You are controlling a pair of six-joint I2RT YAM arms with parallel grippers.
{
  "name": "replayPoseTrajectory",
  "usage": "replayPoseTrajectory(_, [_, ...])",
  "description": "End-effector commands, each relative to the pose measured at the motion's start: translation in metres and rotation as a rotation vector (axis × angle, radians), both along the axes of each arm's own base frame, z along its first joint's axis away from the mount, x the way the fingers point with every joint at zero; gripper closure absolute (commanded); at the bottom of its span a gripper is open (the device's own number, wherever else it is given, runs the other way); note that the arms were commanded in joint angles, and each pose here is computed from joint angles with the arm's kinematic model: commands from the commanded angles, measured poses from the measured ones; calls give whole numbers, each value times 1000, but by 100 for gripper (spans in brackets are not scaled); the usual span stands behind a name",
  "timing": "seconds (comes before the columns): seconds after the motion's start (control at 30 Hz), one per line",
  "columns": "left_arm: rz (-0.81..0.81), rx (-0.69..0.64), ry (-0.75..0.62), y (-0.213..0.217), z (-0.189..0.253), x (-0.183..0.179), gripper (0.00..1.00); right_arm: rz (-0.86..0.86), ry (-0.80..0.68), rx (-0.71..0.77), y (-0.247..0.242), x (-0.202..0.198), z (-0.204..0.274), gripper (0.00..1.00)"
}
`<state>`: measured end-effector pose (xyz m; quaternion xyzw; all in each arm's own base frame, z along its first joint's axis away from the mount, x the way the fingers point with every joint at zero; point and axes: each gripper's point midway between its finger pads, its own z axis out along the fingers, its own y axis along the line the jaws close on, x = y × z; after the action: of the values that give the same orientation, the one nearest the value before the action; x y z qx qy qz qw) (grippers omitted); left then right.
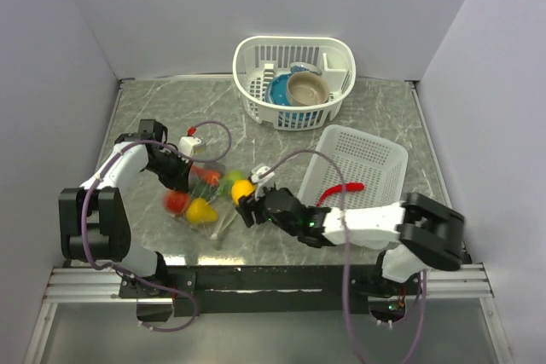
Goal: Open the zip-top bag and remove the fake food
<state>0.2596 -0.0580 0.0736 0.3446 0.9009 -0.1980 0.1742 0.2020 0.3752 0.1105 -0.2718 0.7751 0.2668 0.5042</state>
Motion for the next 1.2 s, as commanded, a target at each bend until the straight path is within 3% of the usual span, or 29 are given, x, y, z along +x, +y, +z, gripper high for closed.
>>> replayPoseTrajectory(0.0, [16, 11, -48, 1, 6, 11, 99, -105, -40, 46, -35, 2, 40, 82])
replayPoseTrajectory(0.13, [7, -30, -52, -6, 14, 13, 99, -303, -70, 68, -90, 15, 54, 81])
replayPoseTrajectory(0.17, [6, -31, -52, -6, 15, 13, 99, -362, -63, 38, -106, 19, 47, 94])
replayPoseTrajectory(0.2, [7, -31, -61, -6, 17, 15, 99, -427, -57, 49, -120, 23, 49, 100])
replayPoseTrajectory(0.27, [6, -20, -68, -4, 16, 16, 99, -649, 9, 55, -165, 36, 32, 100])
replayPoseTrajectory(0.37, [4, -13, -71, -3, 14, 17, 99, -822, 67, 104, -209, 41, 17, 100])
replayPoseTrajectory(0.47, [-21, -22, -69, -11, 13, 17, 99, -889, 91, 122, -226, 41, 11, 95])
replayPoseTrajectory(0.5, [-21, -25, -66, -11, 13, 17, 99, -883, 91, 125, -224, 41, 13, 89])
replayPoseTrajectory(0.53, [-20, -26, -65, -12, 14, 17, 99, -885, 97, 143, -222, 42, 16, 72])
replayPoseTrajectory(0.57, [-22, -29, -67, -12, 15, 17, 99, -880, 112, 140, -219, 42, 17, 3])
replayPoseTrajectory(0.63, [-24, -34, -75, -13, 17, 16, 99, -848, 104, 120, -208, 47, 26, 0])
replayPoseTrajectory(0.87, [-29, -41, -94, -15, 22, 15, 99, -575, 26, 35, -130, 40, 65, 0])
replayPoseTrajectory(0.9, [-29, -38, -95, -14, 21, 15, 99, -496, 9, 5, -114, 36, 68, 4])
replayPoseTrajectory(0.97, [-32, -26, -96, -12, 18, 15, 99, -348, -14, 13, -75, 16, 69, 20])
replayPoseTrajectory(1.03, [-34, -10, -96, -9, 13, 17, 99, -270, -20, -14, -53, 5, 63, 31])
replayPoseTrajectory(1.1, [-37, 2, -99, -8, 7, 20, 99, -217, -17, -57, -32, 0, 43, 53])
replayPoseTrajectory(1.13, [-40, 14, -100, -6, 5, 22, 99, -187, -11, -49, -22, -2, 38, 72])
replayPoseTrajectory(1.17, [-42, 16, -92, -5, 2, 23, 99, -172, -3, -87, -17, -2, 20, 81])
